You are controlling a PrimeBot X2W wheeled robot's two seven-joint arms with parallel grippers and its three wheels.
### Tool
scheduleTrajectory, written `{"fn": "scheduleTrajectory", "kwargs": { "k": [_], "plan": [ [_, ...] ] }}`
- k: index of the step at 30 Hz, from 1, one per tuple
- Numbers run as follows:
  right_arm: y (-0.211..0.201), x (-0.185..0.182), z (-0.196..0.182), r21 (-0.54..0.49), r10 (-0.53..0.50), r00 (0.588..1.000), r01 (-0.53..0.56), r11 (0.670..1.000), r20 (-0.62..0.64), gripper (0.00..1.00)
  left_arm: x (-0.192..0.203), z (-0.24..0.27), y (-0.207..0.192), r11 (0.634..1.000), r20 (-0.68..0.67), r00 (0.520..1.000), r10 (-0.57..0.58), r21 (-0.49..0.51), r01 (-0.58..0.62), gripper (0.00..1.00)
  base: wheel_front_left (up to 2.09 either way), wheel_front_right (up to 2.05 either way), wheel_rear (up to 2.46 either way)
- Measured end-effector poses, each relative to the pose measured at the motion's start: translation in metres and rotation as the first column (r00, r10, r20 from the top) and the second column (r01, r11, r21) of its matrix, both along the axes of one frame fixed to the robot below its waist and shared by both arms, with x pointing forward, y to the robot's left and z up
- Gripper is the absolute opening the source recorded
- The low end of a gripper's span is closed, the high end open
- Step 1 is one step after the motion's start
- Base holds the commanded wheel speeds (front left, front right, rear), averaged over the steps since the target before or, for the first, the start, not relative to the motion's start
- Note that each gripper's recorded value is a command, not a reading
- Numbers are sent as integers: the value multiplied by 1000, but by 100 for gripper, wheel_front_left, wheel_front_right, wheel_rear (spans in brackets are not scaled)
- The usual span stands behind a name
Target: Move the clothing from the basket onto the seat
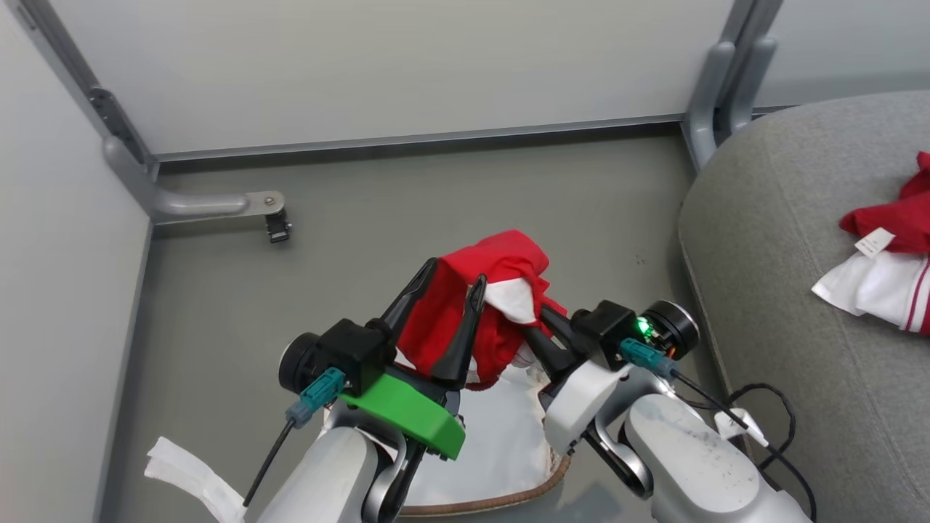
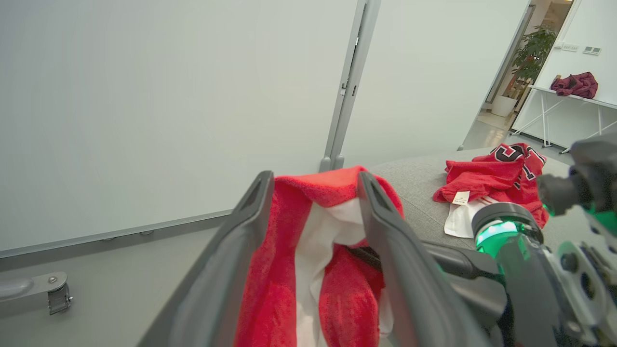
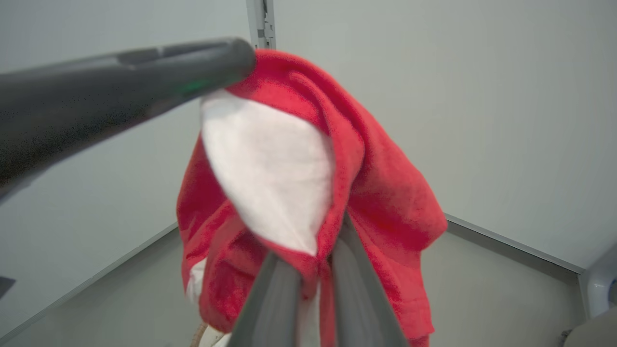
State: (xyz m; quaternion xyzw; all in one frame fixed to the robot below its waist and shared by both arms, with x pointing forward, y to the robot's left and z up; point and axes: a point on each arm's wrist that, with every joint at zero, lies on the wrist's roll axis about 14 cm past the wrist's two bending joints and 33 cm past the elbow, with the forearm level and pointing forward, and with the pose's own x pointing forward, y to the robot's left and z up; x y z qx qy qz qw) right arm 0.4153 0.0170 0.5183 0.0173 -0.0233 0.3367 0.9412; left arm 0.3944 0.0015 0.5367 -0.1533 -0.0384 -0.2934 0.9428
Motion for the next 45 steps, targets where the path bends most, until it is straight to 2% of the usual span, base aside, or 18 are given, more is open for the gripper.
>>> {"fn": "scheduleTrajectory", "kwargs": {
  "k": [8,15,22,28,34,39,45],
  "plan": [
    [-72,1,-10,3,-211,977,212,977,-29,0,0,-12,-33,995,-20,996,-93,19,93,100,0,0,0],
    [-137,-16,-14,9,-392,919,393,920,-47,0,-6,-15,-80,974,-25,974,-224,7,225,100,0,0,0],
    [-196,-40,-13,9,-550,834,551,835,-46,0,-27,-21,-134,922,-43,921,-388,-8,388,100,0,0,0],
    [-255,-68,-14,-4,-691,721,692,722,-44,0,-48,-23,-176,852,-41,851,-523,-11,523,100,0,0,0],
    [-282,-75,-19,-51,-740,672,738,673,-38,0,-52,-39,-188,828,-88,824,-560,-31,560,100,0,0,0],
    [-314,-54,20,-89,-745,660,751,654,97,0,-45,-50,-188,832,-108,826,-554,-28,554,100,0,0,0],
    [-350,-19,102,-115,-709,623,772,625,331,0,-33,-69,-180,850,-144,839,-525,-24,527,100,0,0,0]
  ]
}}
